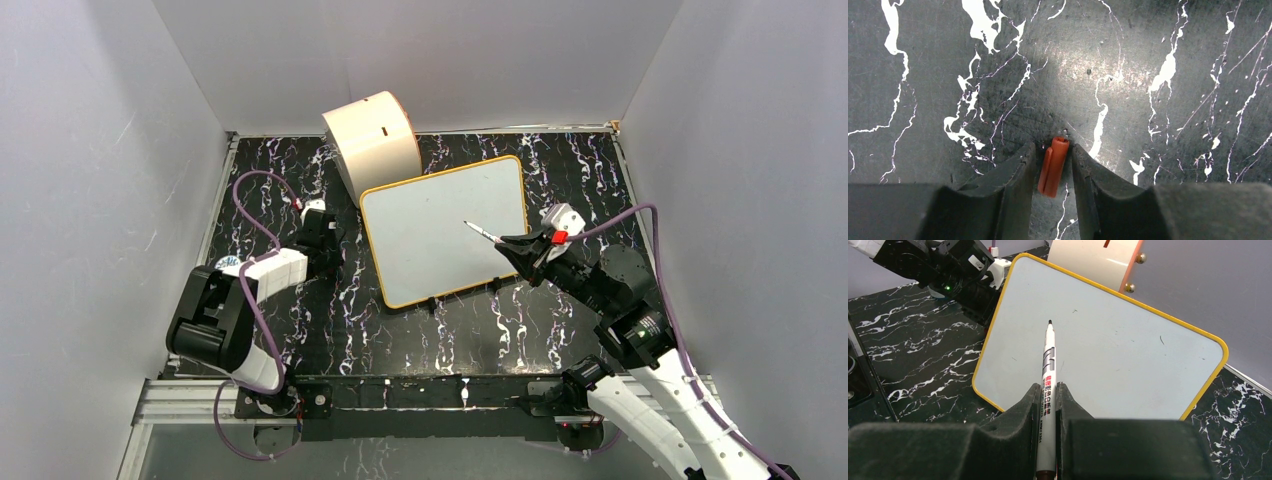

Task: Write a sentence on the whiteboard
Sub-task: Place the pen cap at the center of the board, then write a sentence on the whiteboard.

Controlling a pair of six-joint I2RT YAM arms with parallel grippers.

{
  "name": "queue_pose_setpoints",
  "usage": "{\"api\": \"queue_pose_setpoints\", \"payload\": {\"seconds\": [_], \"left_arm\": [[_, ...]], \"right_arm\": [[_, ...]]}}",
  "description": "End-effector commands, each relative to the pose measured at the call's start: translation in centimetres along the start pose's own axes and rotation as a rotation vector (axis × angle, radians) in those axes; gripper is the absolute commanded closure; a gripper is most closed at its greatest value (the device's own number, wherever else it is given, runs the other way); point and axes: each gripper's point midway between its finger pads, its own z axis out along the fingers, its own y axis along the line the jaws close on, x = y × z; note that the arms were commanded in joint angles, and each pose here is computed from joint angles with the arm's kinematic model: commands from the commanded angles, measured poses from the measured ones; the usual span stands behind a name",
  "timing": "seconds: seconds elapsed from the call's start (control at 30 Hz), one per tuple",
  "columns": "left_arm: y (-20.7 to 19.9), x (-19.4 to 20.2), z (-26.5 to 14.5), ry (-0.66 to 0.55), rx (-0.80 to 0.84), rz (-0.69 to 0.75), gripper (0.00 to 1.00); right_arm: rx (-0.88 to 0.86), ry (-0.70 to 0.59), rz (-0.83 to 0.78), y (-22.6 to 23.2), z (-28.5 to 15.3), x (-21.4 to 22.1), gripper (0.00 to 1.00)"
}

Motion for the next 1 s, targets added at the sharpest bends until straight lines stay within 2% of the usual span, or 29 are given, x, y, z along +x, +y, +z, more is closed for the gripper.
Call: {"api": "queue_pose_setpoints", "payload": {"seconds": [0.0,0.1,0.23,0.33,0.53,0.77,0.97], "left_arm": [[-0.1,-2.7,-1.6,-0.077,0.000,-0.037,0.67],[0.2,-3.2,-2.8,-0.081,-0.003,-0.038,0.58],[0.4,-5.3,-5.3,-0.147,0.009,-0.040,0.38],[0.3,-7.2,-7.7,-0.214,0.044,-0.025,0.15],[0.3,-10.5,-12.8,-0.343,0.111,0.017,0.10],[-0.7,-13.2,-18.6,-0.505,0.253,0.057,0.08],[-2.3,-14.3,-21.2,-0.560,0.367,0.085,0.08]], "right_arm": [[0.007,-0.058,-0.014,-0.1,-0.2,-1.6,1.00],[0.010,-0.056,-0.015,-0.2,-0.2,-1.6,1.00],[0.013,-0.044,-0.014,-0.3,0.0,-1.5,1.00],[0.012,-0.040,-0.004,-0.3,0.2,-1.4,1.00],[0.015,-0.013,0.018,-0.5,0.6,-1.4,1.00],[0.038,0.039,0.065,-0.9,0.7,-1.6,1.00],[0.037,0.112,0.116,-1.1,1.6,-1.6,1.00]]}}
